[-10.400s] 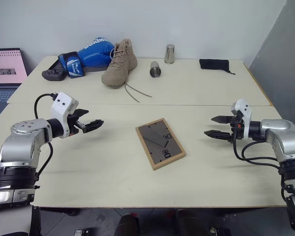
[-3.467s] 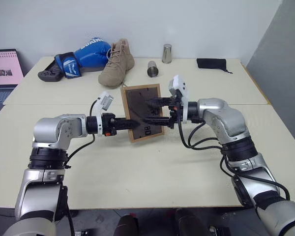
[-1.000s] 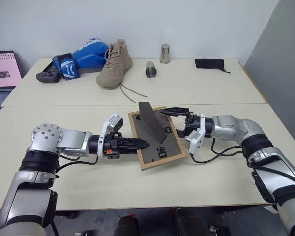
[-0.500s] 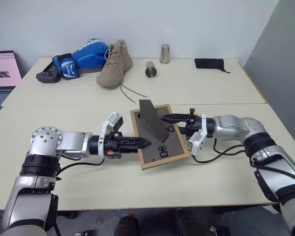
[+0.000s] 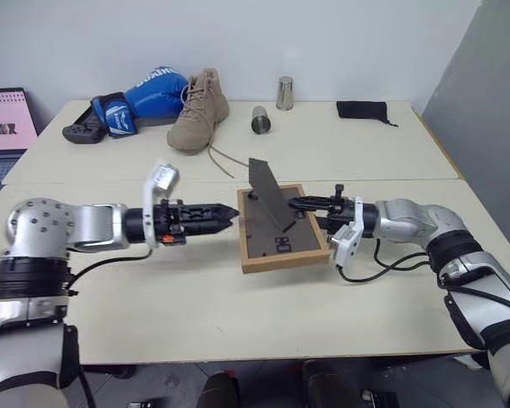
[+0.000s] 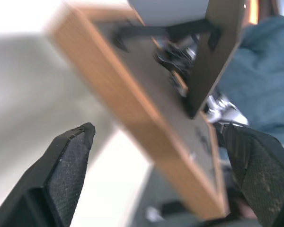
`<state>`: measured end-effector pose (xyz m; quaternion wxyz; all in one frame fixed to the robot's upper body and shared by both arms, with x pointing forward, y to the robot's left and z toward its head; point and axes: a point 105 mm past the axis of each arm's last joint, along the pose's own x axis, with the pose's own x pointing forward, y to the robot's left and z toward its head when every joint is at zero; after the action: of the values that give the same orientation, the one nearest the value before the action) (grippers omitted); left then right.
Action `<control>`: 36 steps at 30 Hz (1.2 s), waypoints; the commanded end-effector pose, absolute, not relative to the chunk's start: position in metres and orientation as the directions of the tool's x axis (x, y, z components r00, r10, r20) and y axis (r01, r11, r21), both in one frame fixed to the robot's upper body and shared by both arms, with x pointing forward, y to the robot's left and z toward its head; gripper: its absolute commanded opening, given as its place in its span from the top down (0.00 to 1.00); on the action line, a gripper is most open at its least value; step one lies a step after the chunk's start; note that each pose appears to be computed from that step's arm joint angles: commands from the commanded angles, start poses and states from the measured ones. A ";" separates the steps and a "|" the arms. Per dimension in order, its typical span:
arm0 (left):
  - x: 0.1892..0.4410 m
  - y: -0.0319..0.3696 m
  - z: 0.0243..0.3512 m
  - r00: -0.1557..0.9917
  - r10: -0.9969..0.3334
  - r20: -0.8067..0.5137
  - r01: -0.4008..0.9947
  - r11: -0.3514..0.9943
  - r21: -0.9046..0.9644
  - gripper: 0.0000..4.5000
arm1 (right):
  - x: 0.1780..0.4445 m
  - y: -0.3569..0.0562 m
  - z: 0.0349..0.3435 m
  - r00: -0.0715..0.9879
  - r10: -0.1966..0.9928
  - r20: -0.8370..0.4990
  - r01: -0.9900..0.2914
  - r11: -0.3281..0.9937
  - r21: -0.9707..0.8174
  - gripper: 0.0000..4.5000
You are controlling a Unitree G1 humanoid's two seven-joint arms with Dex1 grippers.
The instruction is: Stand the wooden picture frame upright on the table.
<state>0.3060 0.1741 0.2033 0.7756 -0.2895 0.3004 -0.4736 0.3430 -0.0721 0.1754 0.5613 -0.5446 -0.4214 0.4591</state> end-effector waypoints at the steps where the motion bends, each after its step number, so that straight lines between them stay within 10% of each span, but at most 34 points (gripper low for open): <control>1: 0.307 0.193 0.213 0.471 -0.852 -0.228 0.635 0.507 -0.582 0.00 | 0.359 -0.079 0.189 0.330 0.942 0.059 -0.214 0.136 -0.967 0.71; 7: 0.319 0.192 0.201 0.675 -0.673 -0.302 0.677 0.728 -0.110 0.00 | 0.381 -0.063 0.195 0.338 0.941 0.024 -0.791 0.298 -0.534 0.71; 11: 0.314 0.176 0.206 0.697 -0.679 -0.229 0.707 0.705 0.061 0.00 | 0.381 -0.047 0.208 0.262 0.962 0.074 -0.950 0.271 -0.154 0.71; 18: 0.313 0.176 0.204 0.736 -0.655 -0.172 0.674 0.682 0.284 0.00 | 0.379 -0.025 0.177 0.141 0.990 0.004 -0.971 0.137 0.198 0.71; 33: 0.302 0.173 0.186 0.725 -0.661 -0.193 0.687 0.675 0.269 0.00 | 0.385 -0.015 0.137 0.157 0.982 -0.109 -0.957 0.179 0.229 0.71; 36: 0.302 0.173 0.185 0.725 -0.660 -0.199 0.688 0.676 0.264 0.00 | 0.386 -0.016 0.134 0.161 0.979 -0.123 -0.955 0.186 0.229 0.49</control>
<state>0.3050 0.1747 0.1721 0.9150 0.1480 0.0660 -0.3695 0.3827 -0.0172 0.1236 0.7588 0.0572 0.1391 0.6337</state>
